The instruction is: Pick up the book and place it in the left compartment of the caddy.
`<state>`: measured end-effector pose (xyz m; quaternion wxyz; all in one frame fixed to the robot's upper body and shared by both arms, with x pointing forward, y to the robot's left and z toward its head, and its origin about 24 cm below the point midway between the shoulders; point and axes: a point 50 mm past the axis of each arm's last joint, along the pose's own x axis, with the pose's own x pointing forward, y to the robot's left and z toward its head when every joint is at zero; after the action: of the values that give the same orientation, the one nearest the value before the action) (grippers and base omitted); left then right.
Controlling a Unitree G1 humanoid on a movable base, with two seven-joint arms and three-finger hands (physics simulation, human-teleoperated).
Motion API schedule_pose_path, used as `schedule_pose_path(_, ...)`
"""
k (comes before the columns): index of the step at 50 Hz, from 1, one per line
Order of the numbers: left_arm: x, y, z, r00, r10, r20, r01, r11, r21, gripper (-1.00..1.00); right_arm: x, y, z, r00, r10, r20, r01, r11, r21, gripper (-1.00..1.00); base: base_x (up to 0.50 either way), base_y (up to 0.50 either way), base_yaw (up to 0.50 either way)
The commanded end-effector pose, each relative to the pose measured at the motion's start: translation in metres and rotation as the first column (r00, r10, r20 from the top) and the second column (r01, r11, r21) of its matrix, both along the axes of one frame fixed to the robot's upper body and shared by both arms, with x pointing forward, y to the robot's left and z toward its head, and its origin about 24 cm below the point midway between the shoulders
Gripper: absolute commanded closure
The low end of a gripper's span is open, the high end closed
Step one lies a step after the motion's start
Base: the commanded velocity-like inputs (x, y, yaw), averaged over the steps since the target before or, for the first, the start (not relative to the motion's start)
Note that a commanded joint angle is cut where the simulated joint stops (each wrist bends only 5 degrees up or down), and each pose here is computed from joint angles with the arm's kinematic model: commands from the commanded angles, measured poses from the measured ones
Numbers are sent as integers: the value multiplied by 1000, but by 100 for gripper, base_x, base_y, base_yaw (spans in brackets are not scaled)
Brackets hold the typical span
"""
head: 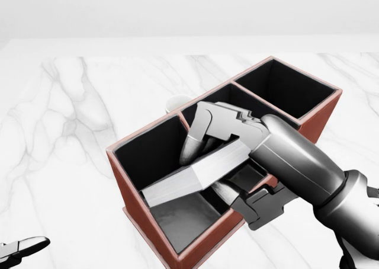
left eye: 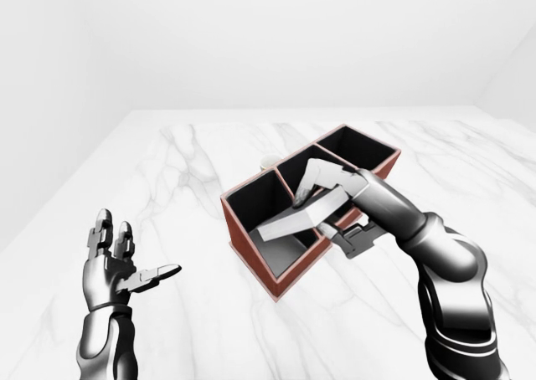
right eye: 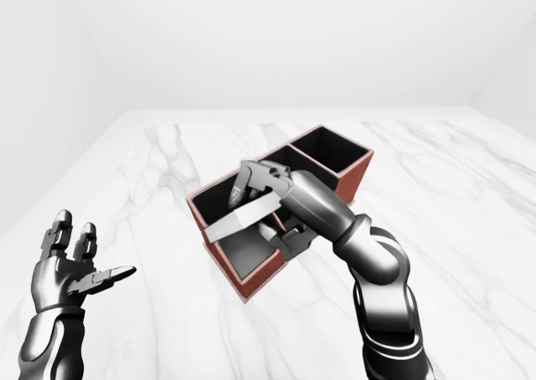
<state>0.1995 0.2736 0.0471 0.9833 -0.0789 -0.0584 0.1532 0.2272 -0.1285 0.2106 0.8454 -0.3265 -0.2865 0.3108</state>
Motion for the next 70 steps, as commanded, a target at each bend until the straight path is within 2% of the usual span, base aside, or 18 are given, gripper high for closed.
schedule_pose_path(1, 0, 0, -2, 1000, 2, -8, -2, 1000, -2, -100, 4, 3, -2, 1000, -15, -8, 15, 1000, -7, 100, 0, 0, 0)
schedule_pose_path(13, 0, 1, -4, 1000, 4, -18, -4, 1000, -5, -100, 8, 6, -13, 998, -57, -35, 55, 997, -53, 100, 0, 0, 0)
schedule_pose_path(21, 0, 1, -7, 1000, 2, -29, -2, 1000, -10, -100, 14, 5, -26, 991, -95, -91, 89, 993, -73, 100, 0, 0, 0)
schedule_pose_path(29, -1, 1, -7, 1000, 3, -27, -3, 1000, -10, -100, 16, 1, -23, 989, -131, -75, 124, 989, -84, 100, 0, 0, 0)
schedule_pose_path(44, 0, 0, -4, 1000, 5, -20, -5, 1000, -5, -100, 25, -2, -41, 973, -173, -153, 158, 982, -101, 100, 0, 0, 0)
schedule_pose_path(70, 3, 1, -9, 999, 3, -39, -3, 1000, -13, -100, 31, 8, -56, 960, -187, -206, 159, 976, -146, 100, 0, 0, 0)
